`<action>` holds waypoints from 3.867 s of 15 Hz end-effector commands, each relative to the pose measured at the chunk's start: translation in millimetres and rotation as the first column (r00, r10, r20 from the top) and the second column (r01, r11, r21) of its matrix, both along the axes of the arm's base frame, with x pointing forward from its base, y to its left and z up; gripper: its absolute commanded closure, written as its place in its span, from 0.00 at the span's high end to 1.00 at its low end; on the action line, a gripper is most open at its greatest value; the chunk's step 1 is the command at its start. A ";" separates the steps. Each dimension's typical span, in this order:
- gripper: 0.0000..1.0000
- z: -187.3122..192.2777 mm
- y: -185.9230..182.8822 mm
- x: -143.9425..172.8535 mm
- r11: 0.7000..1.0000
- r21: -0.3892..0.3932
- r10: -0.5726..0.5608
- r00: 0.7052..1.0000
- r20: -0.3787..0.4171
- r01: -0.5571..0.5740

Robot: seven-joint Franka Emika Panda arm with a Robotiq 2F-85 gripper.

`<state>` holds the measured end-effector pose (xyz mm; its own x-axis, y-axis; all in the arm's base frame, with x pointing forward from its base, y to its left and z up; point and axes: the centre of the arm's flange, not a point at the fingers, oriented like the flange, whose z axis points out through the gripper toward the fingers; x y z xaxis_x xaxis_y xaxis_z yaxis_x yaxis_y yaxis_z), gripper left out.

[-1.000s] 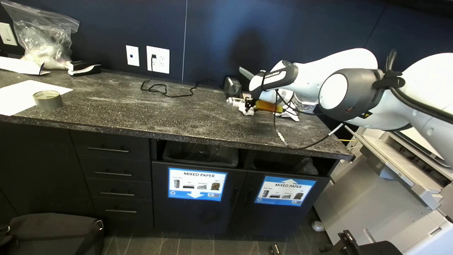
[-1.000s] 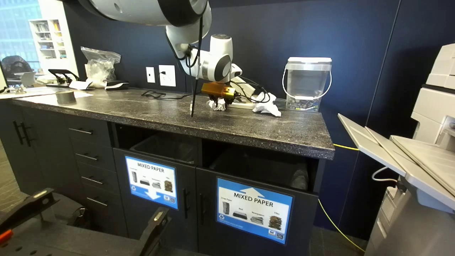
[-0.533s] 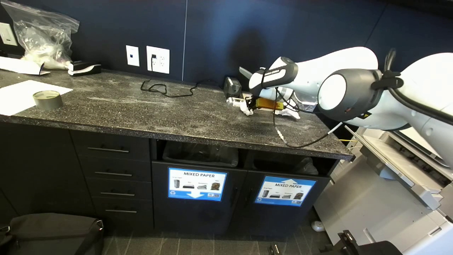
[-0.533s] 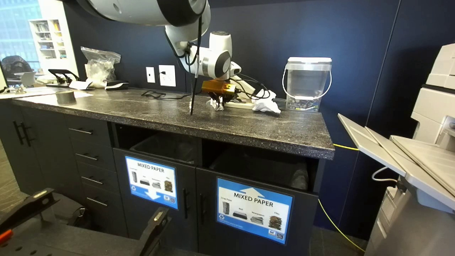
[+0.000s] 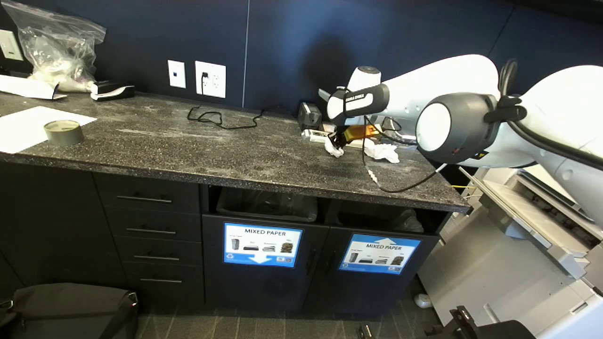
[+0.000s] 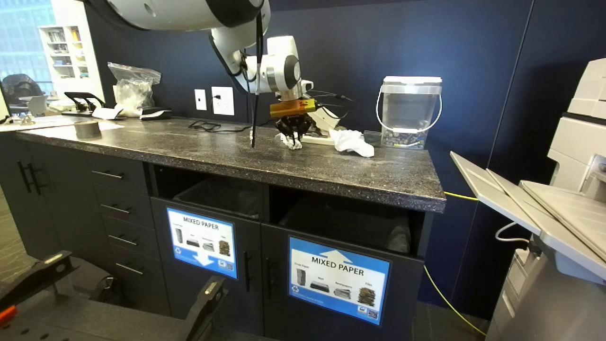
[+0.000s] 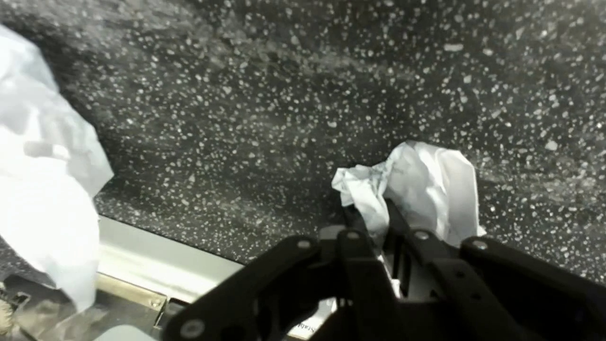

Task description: Place the papers on the countertop inside the bin on the right

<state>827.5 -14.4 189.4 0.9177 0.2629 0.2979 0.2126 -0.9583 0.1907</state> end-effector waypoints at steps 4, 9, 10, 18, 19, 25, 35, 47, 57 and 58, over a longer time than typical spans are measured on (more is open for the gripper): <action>0.13 -4.2 -19.8 -31.2 0.971 -0.216 0.064 0.984 -0.166 -0.099; 0.13 -0.7 -47.1 -65.8 0.962 -0.240 0.073 0.967 -0.243 -0.133; 0.13 2.0 -53.6 -75.9 0.964 -0.228 0.074 0.964 -0.255 -0.135; 0.13 16.6 -82.1 -135.2 0.996 -0.075 0.034 0.961 -0.274 -0.057; 0.13 17.9 -85.8 -141.9 0.997 -0.062 0.029 0.960 -0.278 -0.048; 0.13 21.9 -105.6 -192.9 0.999 -0.036 -0.016 0.950 -0.310 0.006; 0.13 13.5 -100.7 -285.9 0.982 0.082 -0.144 0.955 -0.258 0.170; 0.13 -89.3 -64.1 -328.9 0.949 0.179 -0.237 0.963 -0.128 0.258; 0.13 -164.5 -77.9 -335.3 0.884 0.250 -0.443 0.878 0.183 0.394; 0.13 -169.0 -79.1 -331.8 0.881 0.256 -0.453 0.867 0.210 0.398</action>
